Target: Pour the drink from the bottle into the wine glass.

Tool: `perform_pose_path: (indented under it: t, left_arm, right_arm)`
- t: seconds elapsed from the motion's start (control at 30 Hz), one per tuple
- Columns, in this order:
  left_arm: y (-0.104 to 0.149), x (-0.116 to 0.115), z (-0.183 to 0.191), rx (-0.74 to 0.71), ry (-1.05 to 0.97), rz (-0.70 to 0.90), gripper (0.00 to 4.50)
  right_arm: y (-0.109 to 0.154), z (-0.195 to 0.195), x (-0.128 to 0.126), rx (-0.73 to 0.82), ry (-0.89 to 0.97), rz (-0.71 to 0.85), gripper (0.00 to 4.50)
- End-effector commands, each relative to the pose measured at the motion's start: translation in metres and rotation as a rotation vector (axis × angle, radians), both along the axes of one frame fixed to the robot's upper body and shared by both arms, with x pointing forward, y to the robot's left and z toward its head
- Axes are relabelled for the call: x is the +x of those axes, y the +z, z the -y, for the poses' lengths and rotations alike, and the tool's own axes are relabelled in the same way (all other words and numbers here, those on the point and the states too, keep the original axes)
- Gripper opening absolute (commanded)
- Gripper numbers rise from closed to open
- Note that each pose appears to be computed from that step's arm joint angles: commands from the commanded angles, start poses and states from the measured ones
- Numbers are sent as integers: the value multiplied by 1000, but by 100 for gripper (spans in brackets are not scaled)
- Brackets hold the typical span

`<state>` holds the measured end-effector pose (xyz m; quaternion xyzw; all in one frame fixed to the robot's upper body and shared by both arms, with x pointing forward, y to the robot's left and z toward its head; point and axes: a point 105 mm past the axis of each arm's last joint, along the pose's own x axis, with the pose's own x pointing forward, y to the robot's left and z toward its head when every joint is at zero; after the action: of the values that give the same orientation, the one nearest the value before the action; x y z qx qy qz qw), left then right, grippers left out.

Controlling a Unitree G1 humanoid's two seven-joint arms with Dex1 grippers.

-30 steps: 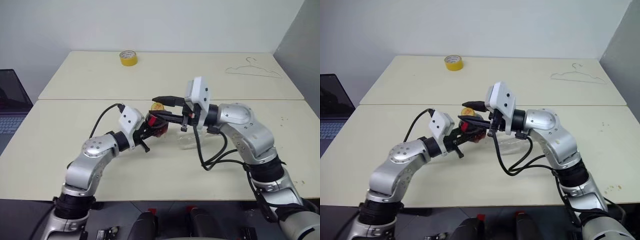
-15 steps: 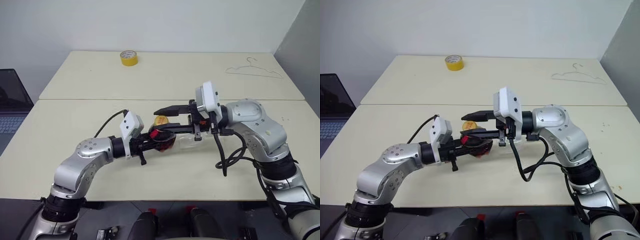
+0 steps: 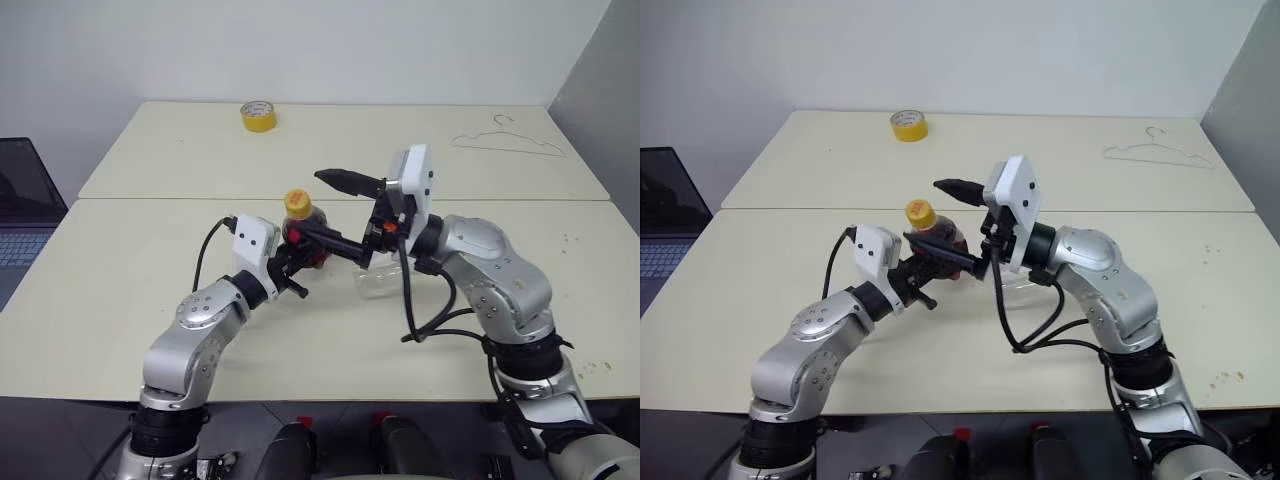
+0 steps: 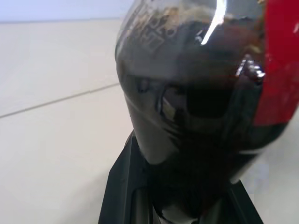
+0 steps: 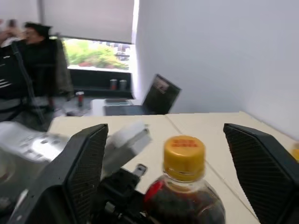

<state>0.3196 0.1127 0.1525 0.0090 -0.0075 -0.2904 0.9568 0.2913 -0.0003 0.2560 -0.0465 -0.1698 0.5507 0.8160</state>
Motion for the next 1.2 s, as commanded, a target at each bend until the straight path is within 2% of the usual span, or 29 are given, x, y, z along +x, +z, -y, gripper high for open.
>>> perform_pose_path:
  t: [0.03,0.23,0.57,0.97,1.2]
  left_arm:
    - [16,0,2,9,57,104,54]
    - [14,2,4,34,74,117,54]
    - [14,4,3,47,83,121,54]
    - [9,4,-4,50,108,102,54]
    - [10,5,-8,51,119,102,54]
  right_arm:
    - [6,-8,2,31,-75,26,422]
    - [-1,-19,11,-8,-149,51,422]
    - [0,-10,30,2,-257,52,422]
    - [7,0,21,63,-238,48,422]
    - [0,9,23,38,-273,36,422]
